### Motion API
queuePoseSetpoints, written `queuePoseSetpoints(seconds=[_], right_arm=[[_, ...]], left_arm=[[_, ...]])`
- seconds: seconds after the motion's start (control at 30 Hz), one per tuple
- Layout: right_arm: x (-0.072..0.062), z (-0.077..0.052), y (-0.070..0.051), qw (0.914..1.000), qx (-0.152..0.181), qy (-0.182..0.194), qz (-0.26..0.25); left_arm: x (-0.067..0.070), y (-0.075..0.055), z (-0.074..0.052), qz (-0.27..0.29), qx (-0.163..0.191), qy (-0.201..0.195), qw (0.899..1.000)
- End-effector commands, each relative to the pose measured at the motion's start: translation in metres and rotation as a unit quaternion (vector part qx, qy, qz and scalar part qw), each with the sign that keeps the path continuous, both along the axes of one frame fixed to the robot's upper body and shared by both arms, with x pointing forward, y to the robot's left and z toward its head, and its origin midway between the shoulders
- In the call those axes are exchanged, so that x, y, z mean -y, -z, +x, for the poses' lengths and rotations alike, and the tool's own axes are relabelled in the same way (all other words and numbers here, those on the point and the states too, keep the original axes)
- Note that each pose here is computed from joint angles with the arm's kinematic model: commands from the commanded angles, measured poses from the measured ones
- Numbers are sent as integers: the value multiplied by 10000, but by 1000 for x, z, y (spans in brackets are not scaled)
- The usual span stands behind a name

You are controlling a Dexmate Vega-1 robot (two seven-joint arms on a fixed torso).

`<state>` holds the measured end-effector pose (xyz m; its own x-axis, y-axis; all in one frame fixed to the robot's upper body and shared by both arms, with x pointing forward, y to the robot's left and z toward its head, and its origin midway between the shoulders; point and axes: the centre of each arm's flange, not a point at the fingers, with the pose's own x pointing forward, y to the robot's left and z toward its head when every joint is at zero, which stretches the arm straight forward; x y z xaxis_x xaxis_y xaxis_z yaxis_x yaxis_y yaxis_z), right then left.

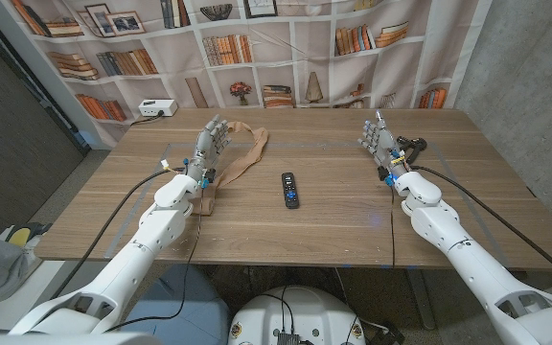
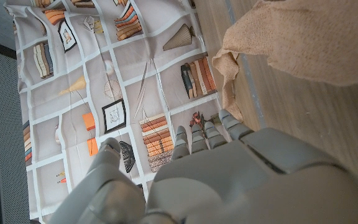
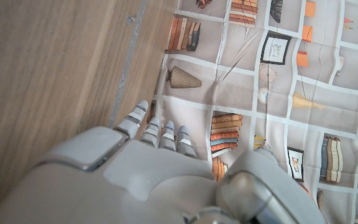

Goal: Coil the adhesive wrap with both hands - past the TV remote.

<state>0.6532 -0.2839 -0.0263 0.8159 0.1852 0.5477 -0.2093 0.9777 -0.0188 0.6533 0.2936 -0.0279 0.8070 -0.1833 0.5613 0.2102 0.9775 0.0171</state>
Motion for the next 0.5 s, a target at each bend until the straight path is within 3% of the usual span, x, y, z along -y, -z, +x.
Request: queuePoseSetpoints(seconds=[0.03, 0.37, 0.5], right_arm=[[0, -3, -3, 10000, 25, 19, -12], [0, -4, -8, 9996, 133, 133, -228], [-3, -9, -9, 9989, 196, 205, -365]], left_arm=[[-2, 3, -2, -30, 16, -11, 10000], [-2, 2, -9, -21, 87, -12, 10000], [0, -2, -19, 37, 212, 45, 9998]])
